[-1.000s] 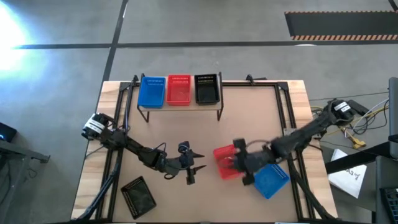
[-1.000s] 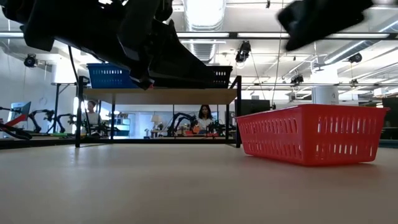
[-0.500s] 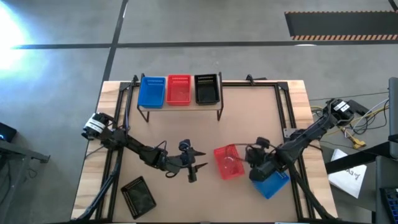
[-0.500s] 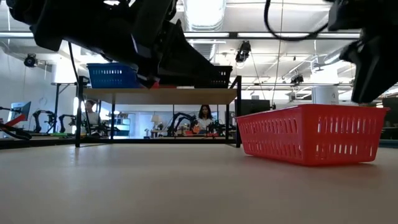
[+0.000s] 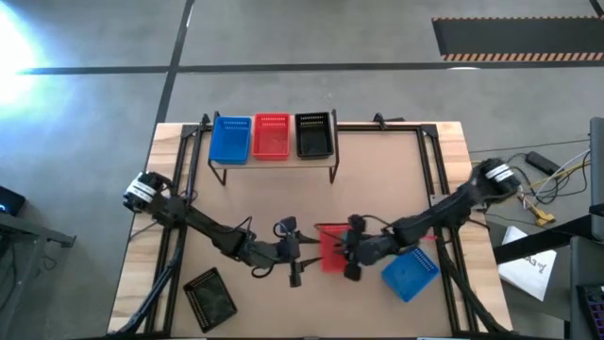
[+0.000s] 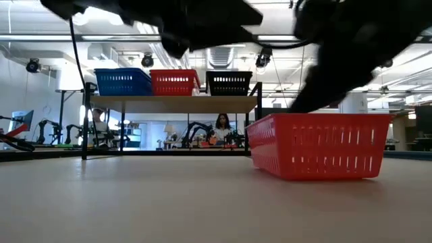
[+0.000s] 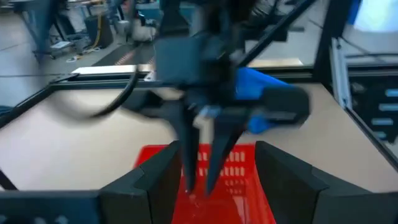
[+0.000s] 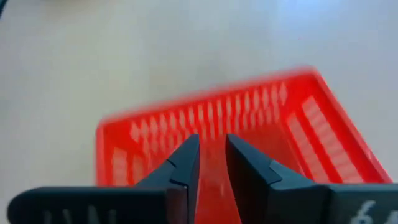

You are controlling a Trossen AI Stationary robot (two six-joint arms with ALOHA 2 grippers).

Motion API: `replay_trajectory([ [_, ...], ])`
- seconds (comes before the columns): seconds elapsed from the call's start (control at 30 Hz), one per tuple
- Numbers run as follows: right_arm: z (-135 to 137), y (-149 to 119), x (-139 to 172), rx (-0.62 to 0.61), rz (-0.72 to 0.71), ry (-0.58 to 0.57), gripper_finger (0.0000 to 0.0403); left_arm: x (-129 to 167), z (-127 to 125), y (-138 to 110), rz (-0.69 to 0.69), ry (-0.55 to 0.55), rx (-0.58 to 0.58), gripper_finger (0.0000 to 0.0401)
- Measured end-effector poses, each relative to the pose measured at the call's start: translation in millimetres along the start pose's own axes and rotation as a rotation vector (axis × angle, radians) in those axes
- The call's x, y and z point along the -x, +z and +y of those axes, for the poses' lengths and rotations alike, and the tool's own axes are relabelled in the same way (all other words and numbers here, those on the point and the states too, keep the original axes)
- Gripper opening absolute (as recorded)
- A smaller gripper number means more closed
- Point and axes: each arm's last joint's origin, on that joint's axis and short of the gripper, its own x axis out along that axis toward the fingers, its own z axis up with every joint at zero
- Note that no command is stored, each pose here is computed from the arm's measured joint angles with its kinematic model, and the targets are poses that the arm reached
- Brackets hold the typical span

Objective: Stack baskets on shelf by color
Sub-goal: Stack the red bin on the red bin on the shelf

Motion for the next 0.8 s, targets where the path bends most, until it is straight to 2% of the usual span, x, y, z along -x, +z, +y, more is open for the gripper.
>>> replay_trajectory([
  [0.13, -3, 9, -23, 0.069, -0.142, 0.014, 0.0056, 10, -8, 11, 0.043, -0.027, -0.048, 0.0187],
  [0.2, -2, 18, -21, 0.097, -0.220, 0.010, 0.0051, 15, -9, 12, 0.054, -0.036, -0.059, 0.0187],
  [0.27, -3, 23, -10, 0.126, -0.234, -0.024, 0.0048, 17, -11, 12, 0.052, -0.041, -0.058, 0.0187],
  [0.4, -9, 18, 27, 0.116, -0.104, -0.120, 0.0043, 16, -11, 8, 0.060, -0.040, -0.063, 0.0187],
  [0.6, -21, -12, 88, -0.110, 0.135, -0.260, 0.0043, 10, -9, -3, 0.094, -0.025, -0.072, 0.0187],
  [0.7, -19, -30, 98, -0.174, 0.181, -0.279, 0.0042, 6, -8, -8, 0.103, -0.017, -0.046, 0.0187],
  [0.8, -15, -47, 88, -0.192, 0.184, -0.233, 0.0043, 1, -8, -14, 0.108, -0.010, 0.003, 0.0187],
])
